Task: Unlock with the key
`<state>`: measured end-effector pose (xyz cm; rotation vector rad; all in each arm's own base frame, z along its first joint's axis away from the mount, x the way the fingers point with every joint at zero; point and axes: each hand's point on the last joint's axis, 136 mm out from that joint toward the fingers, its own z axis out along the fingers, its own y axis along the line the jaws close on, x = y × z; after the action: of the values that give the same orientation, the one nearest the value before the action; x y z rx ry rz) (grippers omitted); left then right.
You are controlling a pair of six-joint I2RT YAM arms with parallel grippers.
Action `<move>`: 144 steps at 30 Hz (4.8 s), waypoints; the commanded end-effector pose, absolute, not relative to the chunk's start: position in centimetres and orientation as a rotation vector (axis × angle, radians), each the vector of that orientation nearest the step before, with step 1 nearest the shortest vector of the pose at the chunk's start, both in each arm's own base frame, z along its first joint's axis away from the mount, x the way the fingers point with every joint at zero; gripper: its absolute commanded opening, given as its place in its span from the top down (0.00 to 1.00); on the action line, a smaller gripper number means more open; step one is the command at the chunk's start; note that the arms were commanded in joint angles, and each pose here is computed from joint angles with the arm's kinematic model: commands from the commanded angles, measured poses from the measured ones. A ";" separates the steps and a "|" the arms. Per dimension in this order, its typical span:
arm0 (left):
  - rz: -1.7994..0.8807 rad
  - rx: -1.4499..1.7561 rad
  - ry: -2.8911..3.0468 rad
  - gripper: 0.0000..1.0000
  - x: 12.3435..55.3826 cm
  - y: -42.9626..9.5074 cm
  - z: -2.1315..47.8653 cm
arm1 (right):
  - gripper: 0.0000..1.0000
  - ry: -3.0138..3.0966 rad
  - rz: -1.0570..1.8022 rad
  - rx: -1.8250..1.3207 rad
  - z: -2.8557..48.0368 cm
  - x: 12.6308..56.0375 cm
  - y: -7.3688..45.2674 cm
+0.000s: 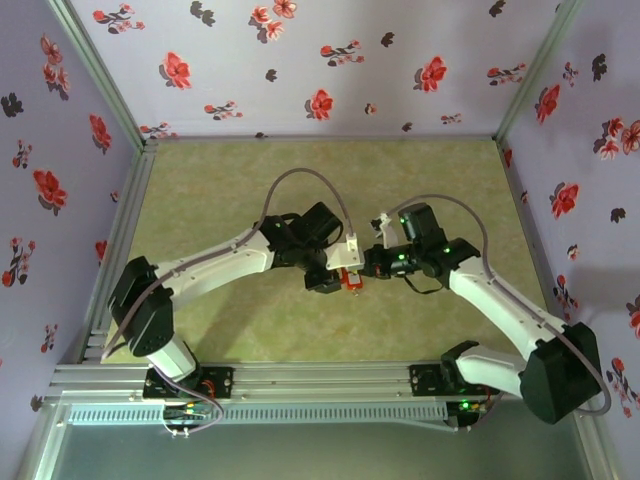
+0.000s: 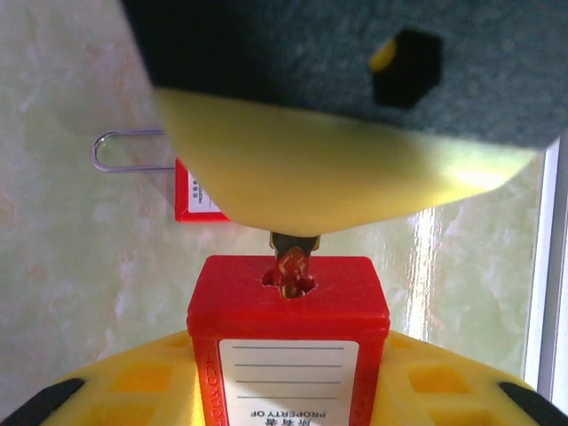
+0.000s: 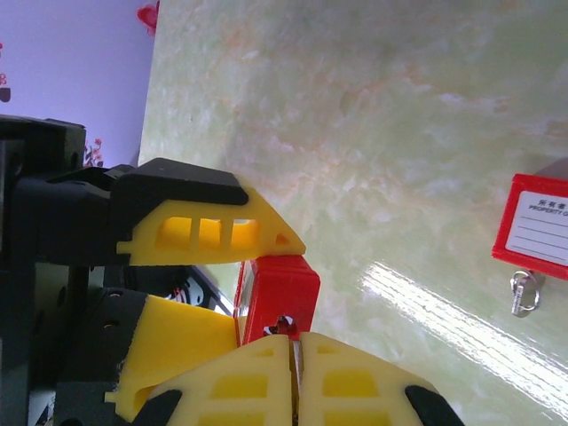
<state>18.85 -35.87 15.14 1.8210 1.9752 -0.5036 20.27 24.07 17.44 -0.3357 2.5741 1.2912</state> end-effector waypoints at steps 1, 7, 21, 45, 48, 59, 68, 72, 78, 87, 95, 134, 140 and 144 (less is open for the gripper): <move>-0.973 1.595 1.088 1.00 15.4 -47.0 35.7 | 0.93 2.524 1.347 -0.489 17.5 19.1 26.2; -0.962 1.663 1.207 1.00 15.4 -46.5 32.3 | 0.95 2.515 1.370 -0.422 18.8 19.1 25.7; -0.786 1.771 1.427 1.00 16.7 -44.6 25.4 | 0.81 2.613 1.407 -0.127 17.5 20.0 22.3; -0.571 1.904 1.745 1.00 18.2 -39.8 16.8 | 0.59 2.638 1.390 0.035 18.6 19.5 19.3; -0.571 1.900 1.762 1.00 18.3 -39.5 16.4 | 0.59 2.626 1.403 0.039 19.0 19.4 19.1; -0.568 1.907 1.795 1.00 18.4 -39.2 15.3 | 0.58 2.598 1.452 0.055 19.9 19.2 19.1; -0.570 1.898 1.794 1.00 18.7 -39.2 15.7 | 0.74 2.613 1.485 0.068 18.9 18.5 19.1; -0.574 1.895 1.789 1.00 18.7 -39.3 15.9 | 0.79 2.602 1.495 0.074 18.8 18.7 19.2; -0.579 1.900 1.774 1.00 18.4 -39.5 16.1 | 0.85 2.614 1.498 0.082 18.1 18.9 19.3; -0.573 1.908 1.764 1.00 18.3 -39.7 16.0 | 0.87 2.619 1.495 0.091 17.7 19.3 19.4; -0.581 1.843 1.725 1.00 19.0 -40.5 17.5 | 1.00 2.595 1.520 0.084 17.7 19.3 19.6; 0.028 1.535 1.450 1.00 24.3 -41.0 16.0 | 1.00 2.348 1.872 1.041 16.5 23.2 20.9; -0.014 1.450 1.534 1.00 25.6 -40.0 16.3 | 0.85 2.359 1.774 1.102 16.2 22.9 18.7; -0.154 1.333 1.664 1.00 26.9 -38.6 17.4 | 0.45 2.331 1.626 1.139 16.7 22.6 15.1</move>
<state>25.52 -39.14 14.04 1.5122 1.5981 -0.0210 23.38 16.82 16.22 1.1367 2.3082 1.7139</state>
